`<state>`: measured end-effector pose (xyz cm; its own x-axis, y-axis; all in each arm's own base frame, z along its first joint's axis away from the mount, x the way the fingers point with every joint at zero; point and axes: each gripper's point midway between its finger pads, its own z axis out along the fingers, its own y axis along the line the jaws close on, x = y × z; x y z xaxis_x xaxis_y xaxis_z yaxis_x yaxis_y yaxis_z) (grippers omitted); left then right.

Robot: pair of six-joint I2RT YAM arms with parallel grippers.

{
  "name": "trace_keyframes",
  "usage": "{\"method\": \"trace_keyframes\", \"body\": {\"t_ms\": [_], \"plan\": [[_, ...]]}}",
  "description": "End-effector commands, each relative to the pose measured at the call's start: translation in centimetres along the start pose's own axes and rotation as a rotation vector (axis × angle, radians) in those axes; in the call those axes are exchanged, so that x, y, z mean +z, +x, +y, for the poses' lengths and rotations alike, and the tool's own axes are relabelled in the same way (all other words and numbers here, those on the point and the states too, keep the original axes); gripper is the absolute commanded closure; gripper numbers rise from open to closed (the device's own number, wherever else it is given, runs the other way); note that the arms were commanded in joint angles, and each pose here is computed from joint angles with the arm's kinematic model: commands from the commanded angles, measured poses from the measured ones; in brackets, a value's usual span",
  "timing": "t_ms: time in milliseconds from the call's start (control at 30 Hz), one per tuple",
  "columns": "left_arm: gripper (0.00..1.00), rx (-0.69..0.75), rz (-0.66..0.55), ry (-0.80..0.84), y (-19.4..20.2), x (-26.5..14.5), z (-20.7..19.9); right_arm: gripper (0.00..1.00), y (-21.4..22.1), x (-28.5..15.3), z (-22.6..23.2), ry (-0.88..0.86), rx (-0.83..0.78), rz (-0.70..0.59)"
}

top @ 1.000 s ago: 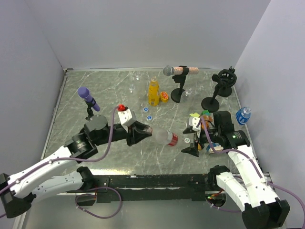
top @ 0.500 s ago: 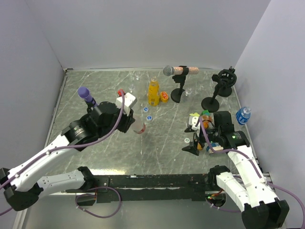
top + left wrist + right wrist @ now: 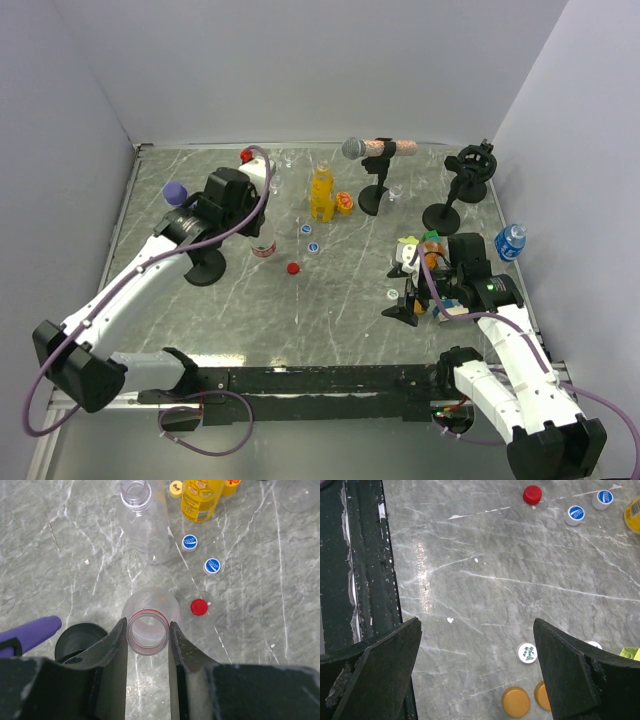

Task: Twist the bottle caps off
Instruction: Place the bottle without the bottle cap at the center of the board.

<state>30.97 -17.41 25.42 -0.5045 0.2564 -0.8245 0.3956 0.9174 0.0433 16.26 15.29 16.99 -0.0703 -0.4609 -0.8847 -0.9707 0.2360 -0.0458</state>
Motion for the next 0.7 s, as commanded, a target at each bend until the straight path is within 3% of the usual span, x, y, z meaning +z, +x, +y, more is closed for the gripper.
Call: {"method": "trace_keyframes", "body": {"t_ms": [0, 367, 667], "plan": [[0.98, -0.003, -0.035, 0.034, -2.1, 0.3, 0.0, 0.01, -0.4, 0.0, -0.1, 0.001, -0.017, -0.024], [0.95, -0.02, 0.024, 0.04, -1.7, 2.5, 1.0, 0.01, -0.4, 0.0, -0.1, -0.002, -0.016, -0.024], [0.75, -0.037, 0.056, 0.047, -1.3, 3.2, 1.1, 0.01, -0.4, 0.0, -0.1, -0.001, -0.019, -0.025]]}}
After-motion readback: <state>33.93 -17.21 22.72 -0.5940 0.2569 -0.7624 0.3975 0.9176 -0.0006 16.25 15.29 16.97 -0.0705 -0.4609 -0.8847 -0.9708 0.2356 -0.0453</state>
